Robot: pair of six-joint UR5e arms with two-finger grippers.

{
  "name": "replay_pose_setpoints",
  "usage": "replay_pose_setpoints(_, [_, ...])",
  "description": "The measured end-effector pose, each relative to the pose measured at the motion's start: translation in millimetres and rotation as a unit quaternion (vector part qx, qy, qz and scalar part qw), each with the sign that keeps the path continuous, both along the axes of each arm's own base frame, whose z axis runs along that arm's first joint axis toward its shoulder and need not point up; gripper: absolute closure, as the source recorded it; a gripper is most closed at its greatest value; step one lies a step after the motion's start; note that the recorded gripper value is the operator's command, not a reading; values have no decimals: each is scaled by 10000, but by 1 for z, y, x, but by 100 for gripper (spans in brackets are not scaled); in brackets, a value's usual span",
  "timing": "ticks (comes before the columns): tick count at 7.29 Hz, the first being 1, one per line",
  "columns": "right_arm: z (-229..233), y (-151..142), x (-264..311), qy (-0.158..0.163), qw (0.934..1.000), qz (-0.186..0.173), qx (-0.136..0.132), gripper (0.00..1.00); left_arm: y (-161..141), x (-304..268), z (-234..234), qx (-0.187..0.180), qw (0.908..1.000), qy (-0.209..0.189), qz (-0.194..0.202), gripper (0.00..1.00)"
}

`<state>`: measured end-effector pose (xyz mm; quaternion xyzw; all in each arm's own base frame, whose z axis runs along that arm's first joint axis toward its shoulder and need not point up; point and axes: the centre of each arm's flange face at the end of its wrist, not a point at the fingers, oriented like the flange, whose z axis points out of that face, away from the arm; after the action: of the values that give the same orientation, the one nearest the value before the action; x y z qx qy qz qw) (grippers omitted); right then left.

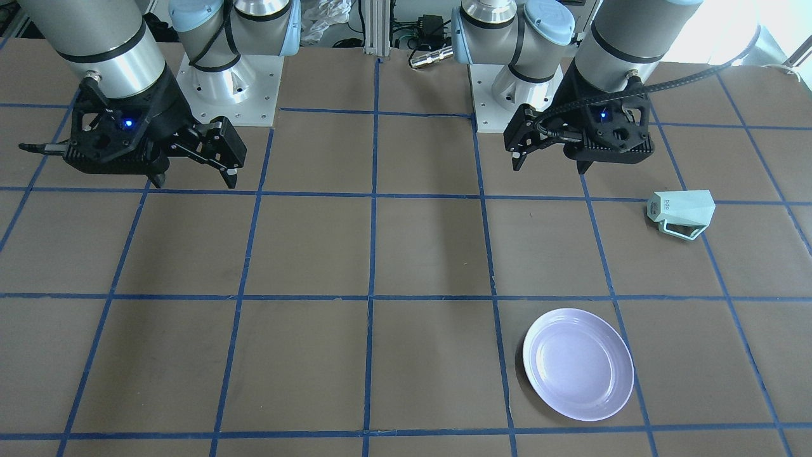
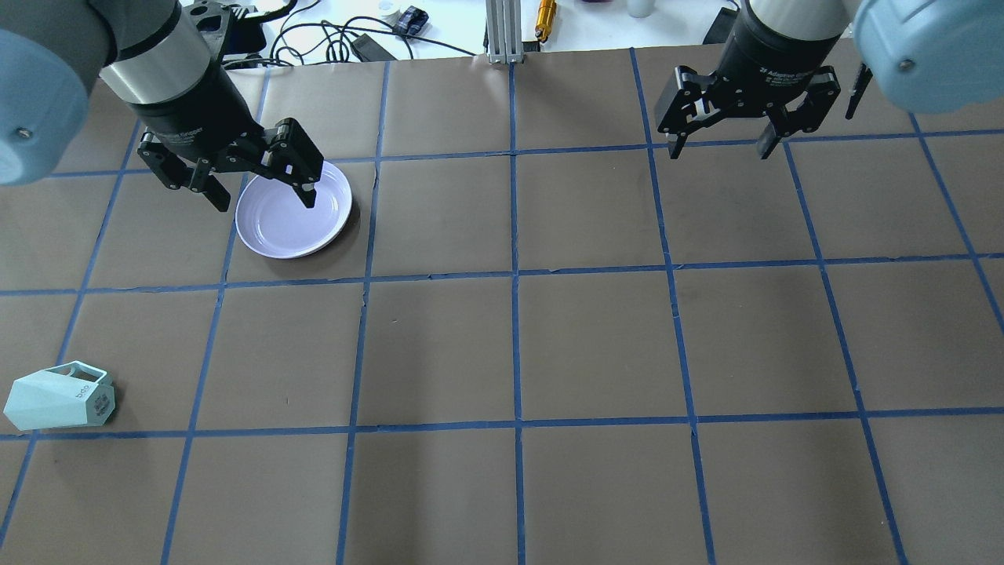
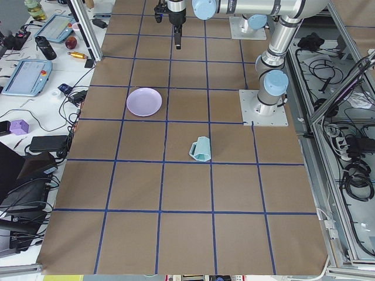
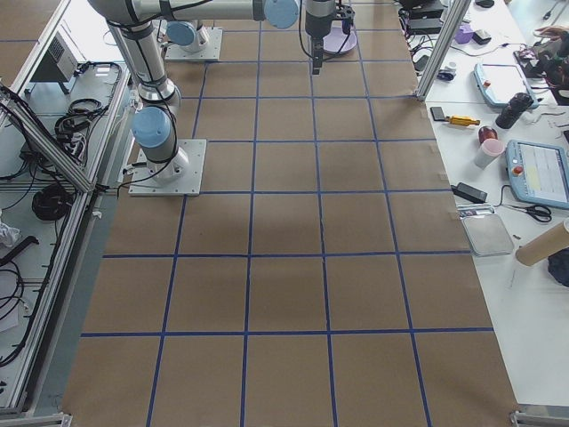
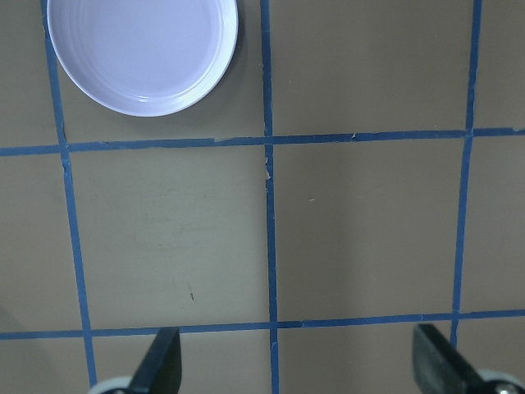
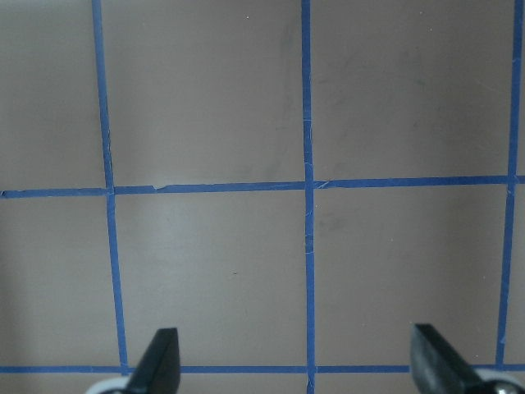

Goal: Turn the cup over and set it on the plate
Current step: 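Move the left gripper away from the white plate toward the table edge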

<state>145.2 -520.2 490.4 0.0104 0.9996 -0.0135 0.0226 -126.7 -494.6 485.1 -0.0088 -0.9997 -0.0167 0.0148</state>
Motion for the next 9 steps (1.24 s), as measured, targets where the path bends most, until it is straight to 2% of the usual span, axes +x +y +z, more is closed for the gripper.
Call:
replay_pose_setpoints(3, [0,0,0,0,10000,0,0,0,-1,0,5,-146,9999,-3,-2,0])
replay_pose_setpoints(9, [0,0,0,0,10000,0,0,0,-1,1,3,-142,9999,-6,-3,0])
